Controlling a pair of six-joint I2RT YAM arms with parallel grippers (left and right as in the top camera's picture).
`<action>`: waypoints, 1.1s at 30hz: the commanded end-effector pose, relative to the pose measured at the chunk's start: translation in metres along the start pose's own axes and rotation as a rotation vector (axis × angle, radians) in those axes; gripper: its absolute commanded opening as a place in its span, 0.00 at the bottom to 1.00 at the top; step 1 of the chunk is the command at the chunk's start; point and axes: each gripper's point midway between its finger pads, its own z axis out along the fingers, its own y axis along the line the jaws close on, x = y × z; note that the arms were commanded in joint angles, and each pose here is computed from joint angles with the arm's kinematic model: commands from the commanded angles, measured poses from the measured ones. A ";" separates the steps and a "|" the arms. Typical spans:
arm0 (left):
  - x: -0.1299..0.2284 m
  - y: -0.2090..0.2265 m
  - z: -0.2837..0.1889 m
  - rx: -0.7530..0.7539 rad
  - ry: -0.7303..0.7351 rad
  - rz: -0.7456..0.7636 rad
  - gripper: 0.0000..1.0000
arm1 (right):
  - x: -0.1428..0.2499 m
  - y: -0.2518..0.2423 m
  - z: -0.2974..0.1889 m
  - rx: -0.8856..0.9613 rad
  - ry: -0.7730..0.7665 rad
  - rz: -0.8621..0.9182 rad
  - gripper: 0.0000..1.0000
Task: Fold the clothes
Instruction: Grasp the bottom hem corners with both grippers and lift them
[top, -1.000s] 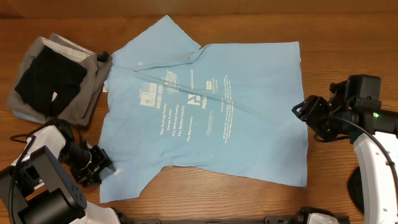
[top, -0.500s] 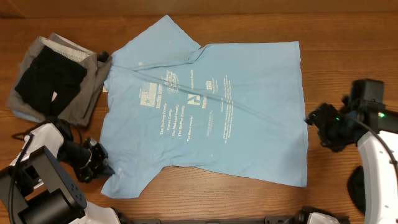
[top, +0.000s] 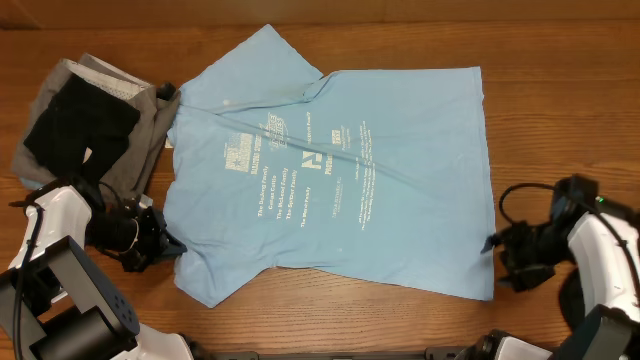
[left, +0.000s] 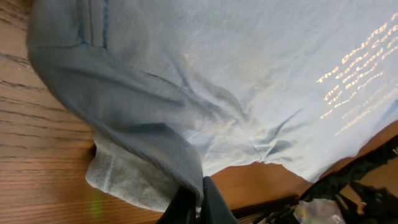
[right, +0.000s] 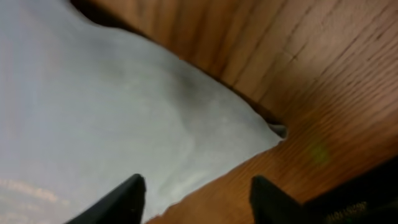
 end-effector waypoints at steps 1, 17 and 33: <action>-0.005 -0.009 -0.009 0.035 -0.036 0.051 0.04 | 0.011 -0.015 0.023 0.024 0.047 0.130 0.50; -0.008 -0.008 -0.009 0.031 -0.050 0.065 0.06 | 0.005 -0.041 0.066 0.063 -0.020 0.213 0.41; -0.006 -0.007 -0.009 0.024 -0.042 0.069 0.07 | 0.027 -0.057 0.068 0.128 0.058 0.232 0.68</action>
